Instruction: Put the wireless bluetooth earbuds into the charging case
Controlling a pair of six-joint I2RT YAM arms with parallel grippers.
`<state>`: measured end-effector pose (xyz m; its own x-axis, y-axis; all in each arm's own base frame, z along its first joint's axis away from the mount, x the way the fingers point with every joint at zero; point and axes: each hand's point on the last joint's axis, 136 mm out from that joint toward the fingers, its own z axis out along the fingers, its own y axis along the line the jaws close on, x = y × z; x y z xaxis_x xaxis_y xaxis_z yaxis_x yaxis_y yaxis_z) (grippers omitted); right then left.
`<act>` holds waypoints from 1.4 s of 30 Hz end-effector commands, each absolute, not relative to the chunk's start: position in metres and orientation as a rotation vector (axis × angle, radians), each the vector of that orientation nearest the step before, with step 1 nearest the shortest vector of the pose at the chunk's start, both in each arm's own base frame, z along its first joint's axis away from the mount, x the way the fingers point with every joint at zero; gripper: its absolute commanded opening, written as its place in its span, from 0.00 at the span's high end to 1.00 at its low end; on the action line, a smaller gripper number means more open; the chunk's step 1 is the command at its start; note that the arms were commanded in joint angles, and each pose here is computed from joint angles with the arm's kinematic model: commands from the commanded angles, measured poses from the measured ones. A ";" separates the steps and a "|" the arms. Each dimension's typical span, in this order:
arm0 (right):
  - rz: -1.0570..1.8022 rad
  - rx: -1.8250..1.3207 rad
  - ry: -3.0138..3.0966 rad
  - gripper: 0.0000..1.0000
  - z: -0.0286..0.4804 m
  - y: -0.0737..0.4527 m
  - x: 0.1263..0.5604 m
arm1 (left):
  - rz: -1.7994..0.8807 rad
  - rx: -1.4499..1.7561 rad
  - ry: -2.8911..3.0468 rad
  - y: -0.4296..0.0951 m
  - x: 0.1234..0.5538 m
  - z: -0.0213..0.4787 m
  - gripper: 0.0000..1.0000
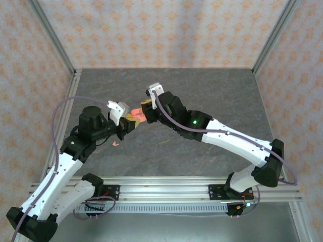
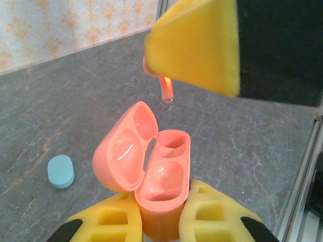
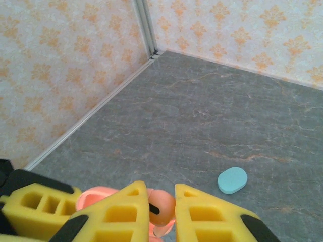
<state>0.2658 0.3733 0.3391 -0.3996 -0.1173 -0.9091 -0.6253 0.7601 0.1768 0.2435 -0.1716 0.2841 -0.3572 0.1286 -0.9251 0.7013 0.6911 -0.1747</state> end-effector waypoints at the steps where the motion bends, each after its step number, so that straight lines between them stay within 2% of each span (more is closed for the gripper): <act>1: 0.647 -0.599 1.894 0.84 0.347 0.374 0.257 | -0.676 0.610 1.807 -0.169 0.251 0.307 1.00; 33: 0.623 -0.761 2.003 0.84 0.303 0.382 0.244 | -0.677 0.596 1.784 -0.168 0.252 0.317 1.00; 38: 0.675 -0.763 2.035 0.78 0.300 0.386 0.238 | -0.678 0.596 1.783 -0.169 0.253 0.317 1.00; 42: 0.709 -0.748 2.051 0.68 0.301 0.389 0.236 | -0.679 0.598 1.782 -0.169 0.253 0.318 1.00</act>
<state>0.2481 0.3813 0.3097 -0.4393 -0.2288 -0.8687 -0.6973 0.6965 0.1692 0.2470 -0.1715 0.2886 -0.3594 0.1092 -0.9268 0.6909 0.6987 -0.1856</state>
